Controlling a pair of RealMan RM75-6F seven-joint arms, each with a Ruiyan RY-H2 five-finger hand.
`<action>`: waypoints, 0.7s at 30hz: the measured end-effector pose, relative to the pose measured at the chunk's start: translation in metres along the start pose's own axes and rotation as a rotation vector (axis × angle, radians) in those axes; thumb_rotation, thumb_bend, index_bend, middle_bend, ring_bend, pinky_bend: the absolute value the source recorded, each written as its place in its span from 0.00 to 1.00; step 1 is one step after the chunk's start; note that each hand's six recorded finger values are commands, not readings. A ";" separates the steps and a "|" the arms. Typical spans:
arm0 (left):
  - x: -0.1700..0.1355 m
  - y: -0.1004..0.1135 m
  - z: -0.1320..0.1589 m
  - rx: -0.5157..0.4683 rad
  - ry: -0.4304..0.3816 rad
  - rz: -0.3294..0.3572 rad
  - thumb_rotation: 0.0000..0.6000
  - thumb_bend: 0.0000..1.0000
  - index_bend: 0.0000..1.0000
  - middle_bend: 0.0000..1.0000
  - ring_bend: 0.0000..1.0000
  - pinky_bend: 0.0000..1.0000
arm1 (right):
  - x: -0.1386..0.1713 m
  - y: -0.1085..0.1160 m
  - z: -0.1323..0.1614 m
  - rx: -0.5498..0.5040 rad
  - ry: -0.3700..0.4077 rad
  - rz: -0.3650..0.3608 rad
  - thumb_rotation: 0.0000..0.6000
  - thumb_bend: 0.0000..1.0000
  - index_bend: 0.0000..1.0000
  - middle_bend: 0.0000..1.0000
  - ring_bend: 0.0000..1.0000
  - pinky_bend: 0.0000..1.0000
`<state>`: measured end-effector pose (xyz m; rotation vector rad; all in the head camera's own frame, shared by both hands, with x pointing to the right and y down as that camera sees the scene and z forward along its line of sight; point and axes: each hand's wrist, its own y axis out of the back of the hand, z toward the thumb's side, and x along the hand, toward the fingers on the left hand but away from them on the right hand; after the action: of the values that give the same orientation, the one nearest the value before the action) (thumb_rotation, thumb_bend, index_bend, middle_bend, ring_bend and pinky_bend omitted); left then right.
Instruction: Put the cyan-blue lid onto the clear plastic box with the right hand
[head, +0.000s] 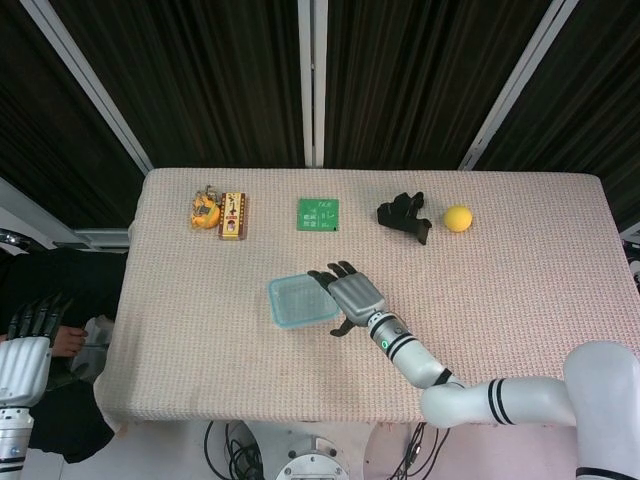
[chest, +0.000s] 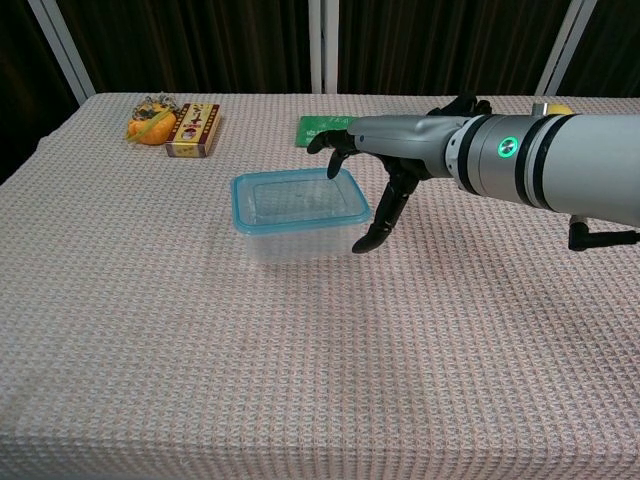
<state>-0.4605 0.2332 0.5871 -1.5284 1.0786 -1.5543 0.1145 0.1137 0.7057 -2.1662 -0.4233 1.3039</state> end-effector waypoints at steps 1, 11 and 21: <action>0.000 0.000 0.000 0.000 0.001 -0.001 1.00 0.05 0.09 0.02 0.00 0.00 | 0.000 -0.002 0.000 0.001 -0.001 0.005 1.00 0.00 0.00 0.18 0.00 0.00; 0.001 -0.001 -0.001 -0.006 -0.002 0.001 1.00 0.05 0.09 0.02 0.00 0.00 | 0.002 0.001 0.002 0.011 0.003 -0.019 1.00 0.00 0.00 0.18 0.00 0.00; 0.004 0.003 -0.002 -0.003 -0.006 0.029 1.00 0.04 0.09 0.02 0.00 0.00 | 0.062 0.040 -0.037 0.030 -0.072 -0.253 1.00 0.00 0.00 0.16 0.00 0.00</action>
<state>-0.4634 0.2286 0.5866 -1.5121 1.0954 -1.5285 0.1755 0.1045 0.6507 -1.9712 -0.6786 1.2401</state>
